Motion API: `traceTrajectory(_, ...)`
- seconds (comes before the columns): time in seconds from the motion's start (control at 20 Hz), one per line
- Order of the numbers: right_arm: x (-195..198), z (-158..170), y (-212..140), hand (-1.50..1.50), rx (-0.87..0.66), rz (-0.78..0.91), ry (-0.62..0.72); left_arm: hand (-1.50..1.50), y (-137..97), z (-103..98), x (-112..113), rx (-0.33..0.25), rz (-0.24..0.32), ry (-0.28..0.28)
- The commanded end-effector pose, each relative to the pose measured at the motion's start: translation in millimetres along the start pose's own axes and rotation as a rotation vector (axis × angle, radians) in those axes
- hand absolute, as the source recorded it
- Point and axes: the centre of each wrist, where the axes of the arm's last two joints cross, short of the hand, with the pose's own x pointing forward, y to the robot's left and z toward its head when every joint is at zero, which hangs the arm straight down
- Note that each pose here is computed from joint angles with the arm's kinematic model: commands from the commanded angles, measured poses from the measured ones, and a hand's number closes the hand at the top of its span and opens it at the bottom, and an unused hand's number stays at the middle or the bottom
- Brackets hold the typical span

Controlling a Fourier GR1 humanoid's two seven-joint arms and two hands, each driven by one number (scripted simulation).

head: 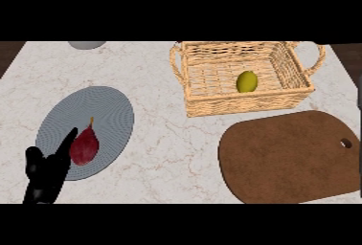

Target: Pick the lemon from the cutting board and place it in the basket

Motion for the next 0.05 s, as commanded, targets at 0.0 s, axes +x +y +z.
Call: traceTrajectory(0.0,-30.6,0.6,-41.3,-1.5,-0.033,-0.031,0.027,0.0,5.2,7.3,-41.5,-0.02,0.018,0.155)
